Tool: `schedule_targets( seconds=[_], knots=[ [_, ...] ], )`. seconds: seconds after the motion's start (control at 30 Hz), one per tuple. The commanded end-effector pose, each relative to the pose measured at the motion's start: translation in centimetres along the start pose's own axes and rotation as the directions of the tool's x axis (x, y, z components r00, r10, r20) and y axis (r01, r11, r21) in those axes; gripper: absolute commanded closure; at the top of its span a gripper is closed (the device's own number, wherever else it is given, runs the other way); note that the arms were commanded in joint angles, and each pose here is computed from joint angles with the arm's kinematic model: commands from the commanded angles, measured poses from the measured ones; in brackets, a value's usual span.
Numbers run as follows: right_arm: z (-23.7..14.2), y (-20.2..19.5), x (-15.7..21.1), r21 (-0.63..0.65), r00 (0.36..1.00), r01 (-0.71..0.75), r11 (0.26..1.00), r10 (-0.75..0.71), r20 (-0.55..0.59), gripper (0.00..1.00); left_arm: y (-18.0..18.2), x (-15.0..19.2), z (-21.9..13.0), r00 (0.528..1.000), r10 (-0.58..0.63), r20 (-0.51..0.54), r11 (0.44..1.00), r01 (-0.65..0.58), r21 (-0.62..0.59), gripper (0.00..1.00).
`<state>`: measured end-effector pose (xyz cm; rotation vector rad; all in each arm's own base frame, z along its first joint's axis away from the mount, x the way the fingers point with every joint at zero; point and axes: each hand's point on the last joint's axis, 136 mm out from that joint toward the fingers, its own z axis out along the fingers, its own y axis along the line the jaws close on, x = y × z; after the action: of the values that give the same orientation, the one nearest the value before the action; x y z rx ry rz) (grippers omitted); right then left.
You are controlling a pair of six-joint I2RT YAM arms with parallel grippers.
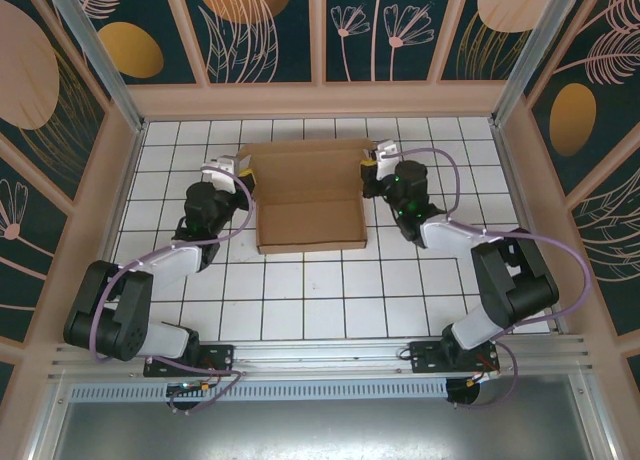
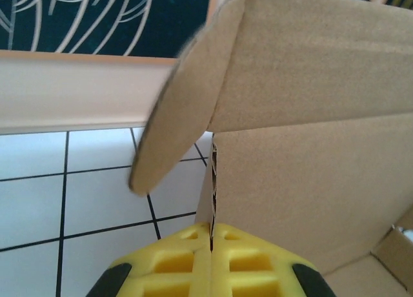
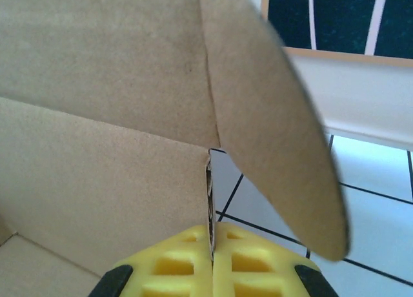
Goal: Fold the paper box
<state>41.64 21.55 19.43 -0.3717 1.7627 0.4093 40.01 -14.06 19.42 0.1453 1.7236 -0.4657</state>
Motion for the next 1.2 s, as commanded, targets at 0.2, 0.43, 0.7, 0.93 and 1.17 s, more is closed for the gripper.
schedule_targets(
  seconds=[0.2, 0.43, 0.7, 0.93, 1.17],
  knots=[
    [-2.0, 4.2, -3.3, 0.119, 0.949, -0.163, 0.979, 0.123, 0.29, 1.0, -3.1, -1.3, -1.0, 0.979, -0.122, 0.166, 0.992, 0.116, 0.047, 1.0],
    [-2.6, 3.8, -2.7, 0.129, 0.918, -0.187, 0.974, 0.126, 0.377, 1.0, -3.0, -0.6, -2.2, 0.951, -0.198, 0.236, 0.979, 0.182, 0.088, 1.0],
    [-4.3, 5.4, 1.5, 0.11, 0.925, -0.2, 0.974, 0.151, 0.348, 1.0, -3.2, 3.2, -3.3, 0.959, -0.229, 0.166, 0.973, 0.224, 0.049, 1.0],
    [-4.9, 6.5, 3.6, 0.106, 0.941, -0.187, 0.977, 0.147, 0.304, 1.0, -2.0, 5.5, -4.5, 0.959, -0.263, 0.106, 0.964, 0.267, -0.019, 1.0],
    [-5.4, 7.5, 4.6, 0.106, 0.941, -0.209, 0.972, 0.17, 0.291, 0.99, -1.4, 7.3, -5.5, 0.943, -0.329, 0.057, 0.942, 0.332, -0.051, 1.0]
  ],
)
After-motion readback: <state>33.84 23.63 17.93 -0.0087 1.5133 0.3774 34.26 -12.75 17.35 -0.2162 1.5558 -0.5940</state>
